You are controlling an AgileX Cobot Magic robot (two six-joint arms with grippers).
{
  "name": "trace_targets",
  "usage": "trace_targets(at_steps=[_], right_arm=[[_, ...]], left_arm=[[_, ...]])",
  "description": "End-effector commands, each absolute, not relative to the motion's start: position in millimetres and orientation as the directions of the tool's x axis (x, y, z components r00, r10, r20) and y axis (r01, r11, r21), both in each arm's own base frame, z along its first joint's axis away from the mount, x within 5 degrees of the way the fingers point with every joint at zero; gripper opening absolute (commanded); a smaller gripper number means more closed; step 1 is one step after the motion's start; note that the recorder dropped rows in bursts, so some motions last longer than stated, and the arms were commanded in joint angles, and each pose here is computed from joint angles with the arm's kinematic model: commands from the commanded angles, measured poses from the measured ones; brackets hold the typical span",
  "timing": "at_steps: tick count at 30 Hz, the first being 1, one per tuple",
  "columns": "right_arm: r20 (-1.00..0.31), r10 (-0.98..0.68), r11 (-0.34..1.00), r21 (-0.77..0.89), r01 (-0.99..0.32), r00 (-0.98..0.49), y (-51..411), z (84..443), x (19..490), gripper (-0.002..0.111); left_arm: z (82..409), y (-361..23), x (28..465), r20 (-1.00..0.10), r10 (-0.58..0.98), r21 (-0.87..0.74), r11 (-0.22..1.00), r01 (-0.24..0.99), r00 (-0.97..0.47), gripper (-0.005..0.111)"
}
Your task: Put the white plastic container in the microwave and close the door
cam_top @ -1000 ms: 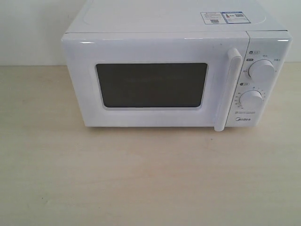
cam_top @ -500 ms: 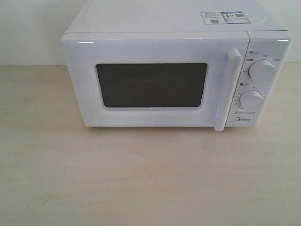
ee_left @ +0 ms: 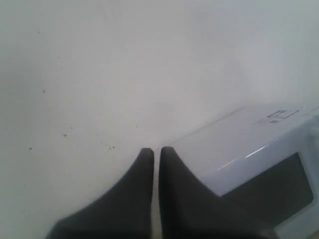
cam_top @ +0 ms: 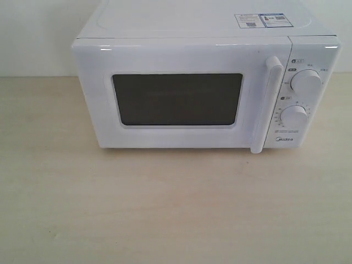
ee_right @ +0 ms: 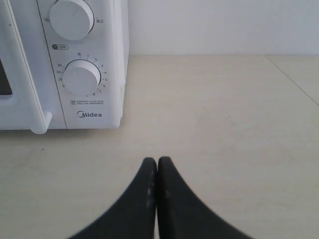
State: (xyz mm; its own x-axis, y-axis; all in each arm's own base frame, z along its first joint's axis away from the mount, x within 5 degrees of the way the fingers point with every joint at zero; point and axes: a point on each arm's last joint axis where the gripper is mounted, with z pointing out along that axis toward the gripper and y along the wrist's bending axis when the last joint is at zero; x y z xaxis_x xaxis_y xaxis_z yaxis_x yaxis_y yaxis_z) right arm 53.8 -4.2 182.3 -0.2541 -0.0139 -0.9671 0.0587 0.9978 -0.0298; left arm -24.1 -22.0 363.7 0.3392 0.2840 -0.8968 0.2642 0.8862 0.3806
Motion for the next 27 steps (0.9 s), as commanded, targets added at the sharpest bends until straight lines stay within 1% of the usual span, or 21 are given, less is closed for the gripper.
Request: trace_targets(at_steps=[1, 4, 11, 15, 18, 21, 27], right_arm=[[-0.971, -0.020, 0.997, -0.036, 0.061, -0.238, -4, 184, 54, 0.000], [-0.971, -0.020, 0.997, -0.036, 0.061, -0.238, -4, 184, 54, 0.000], [-0.971, -0.020, 0.997, -0.036, 0.061, -0.238, -4, 184, 54, 0.000], [-0.971, -0.020, 0.997, -0.036, 0.061, -0.238, -4, 184, 54, 0.000], [-0.971, -0.020, 0.997, -0.036, 0.061, -0.238, -4, 184, 54, 0.000], [-0.971, -0.020, 0.997, -0.036, 0.061, -0.238, -4, 184, 54, 0.000], [-0.971, -0.020, 0.997, -0.036, 0.061, -0.238, -4, 184, 54, 0.000]], left_arm=[[345, -22, -9, -0.928, 0.262, 0.329, 0.910, 0.250, 0.266, 0.004], [323, -21, 7, -0.949, 0.236, 0.283, 0.930, 0.235, 0.210, 0.004], [272, -14, 37, -0.986, 0.102, 0.123, 0.978, 0.167, 0.129, 0.004], [249, -12, 45, -0.992, 0.099, 0.110, 0.982, 0.152, 0.082, 0.004], [239, -12, 48, -0.991, 0.122, 0.129, 0.980, 0.152, 0.057, 0.004], [234, -10, 50, -0.990, 0.126, 0.134, 0.983, 0.130, 0.066, 0.004], [222, -6, 54, -0.997, 0.012, 0.018, 0.996, 0.085, 0.079, 0.004]])
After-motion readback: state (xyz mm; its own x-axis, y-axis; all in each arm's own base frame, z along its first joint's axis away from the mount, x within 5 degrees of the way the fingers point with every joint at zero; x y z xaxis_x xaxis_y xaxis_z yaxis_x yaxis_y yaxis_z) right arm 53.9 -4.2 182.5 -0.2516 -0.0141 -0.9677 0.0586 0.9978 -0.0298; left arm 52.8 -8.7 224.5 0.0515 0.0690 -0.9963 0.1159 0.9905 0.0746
